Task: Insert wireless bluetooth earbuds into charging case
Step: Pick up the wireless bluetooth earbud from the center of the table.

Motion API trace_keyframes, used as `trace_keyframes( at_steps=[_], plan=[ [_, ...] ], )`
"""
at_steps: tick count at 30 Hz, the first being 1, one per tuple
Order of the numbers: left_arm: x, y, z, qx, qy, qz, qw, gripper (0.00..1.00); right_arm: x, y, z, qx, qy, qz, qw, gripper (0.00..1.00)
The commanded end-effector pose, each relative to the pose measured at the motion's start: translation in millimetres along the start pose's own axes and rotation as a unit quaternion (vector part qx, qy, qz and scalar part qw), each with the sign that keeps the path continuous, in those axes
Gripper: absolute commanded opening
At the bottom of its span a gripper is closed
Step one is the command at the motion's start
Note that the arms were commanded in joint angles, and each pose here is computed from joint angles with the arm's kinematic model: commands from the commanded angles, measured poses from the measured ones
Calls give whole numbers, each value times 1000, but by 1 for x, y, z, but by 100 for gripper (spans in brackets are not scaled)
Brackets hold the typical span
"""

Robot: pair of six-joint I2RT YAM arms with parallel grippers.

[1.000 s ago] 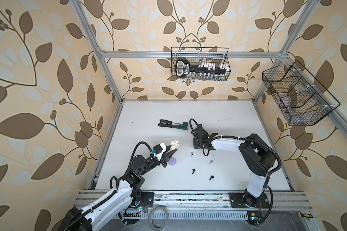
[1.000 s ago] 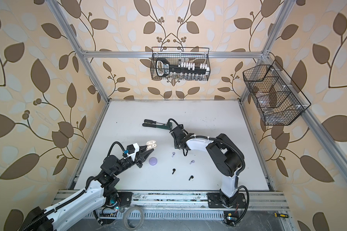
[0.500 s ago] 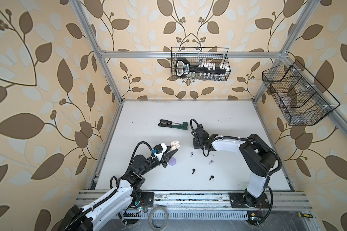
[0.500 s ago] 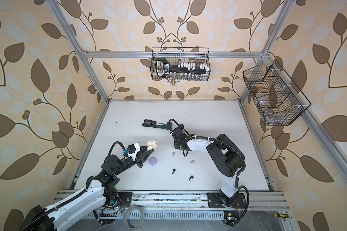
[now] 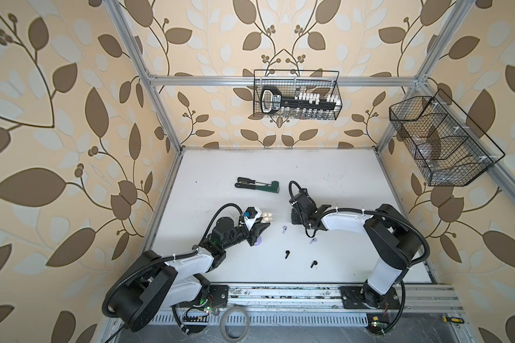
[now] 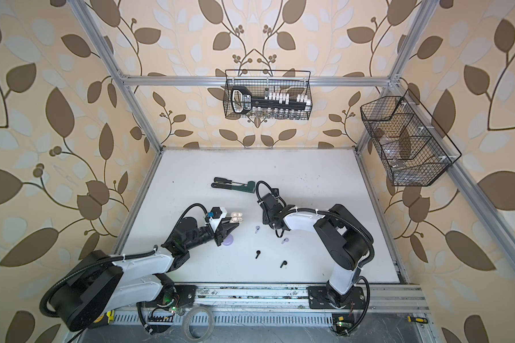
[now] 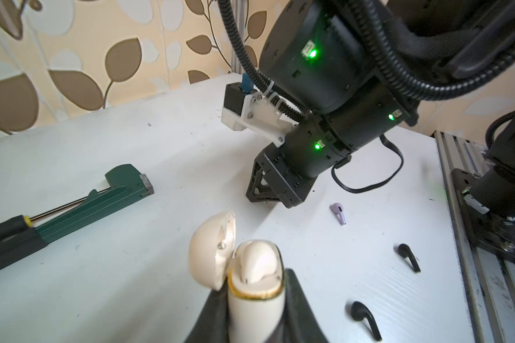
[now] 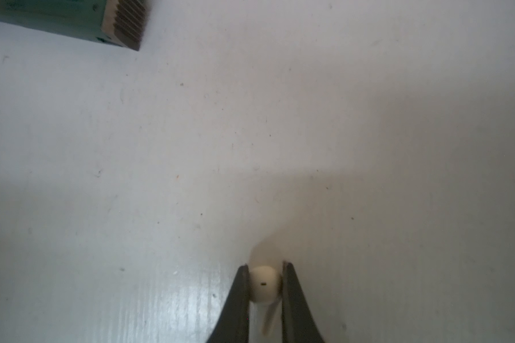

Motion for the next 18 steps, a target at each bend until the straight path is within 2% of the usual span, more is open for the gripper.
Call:
trace_keyframes(
  at_steps=[1, 9, 14, 18],
  plan=[
    [34, 12, 8, -12, 15, -76, 997, 0, 3, -8, -4, 3, 21, -17, 1000, 11],
    [19, 46, 19, -25, -37, -74, 996, 0, 10, -26, -3, 28, 56, -57, 996, 8],
    [17, 53, 19, -35, -57, -100, 993, 0, 15, -41, 2, 49, 71, -86, 993, 8],
    [17, 60, 20, -49, -67, -100, 991, 0, 18, -50, 7, 55, 71, -102, 991, 8]
  ],
)
Point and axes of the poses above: each gripper's point midway between its finger pads, its own y axis out along the fingers, its own z axis along the line the jaws close on, x = y × z, the point moved 5 cm from there along -y, back along the fingers, and after that the axes turned 14 degrees about y, right-handed, at the moved point
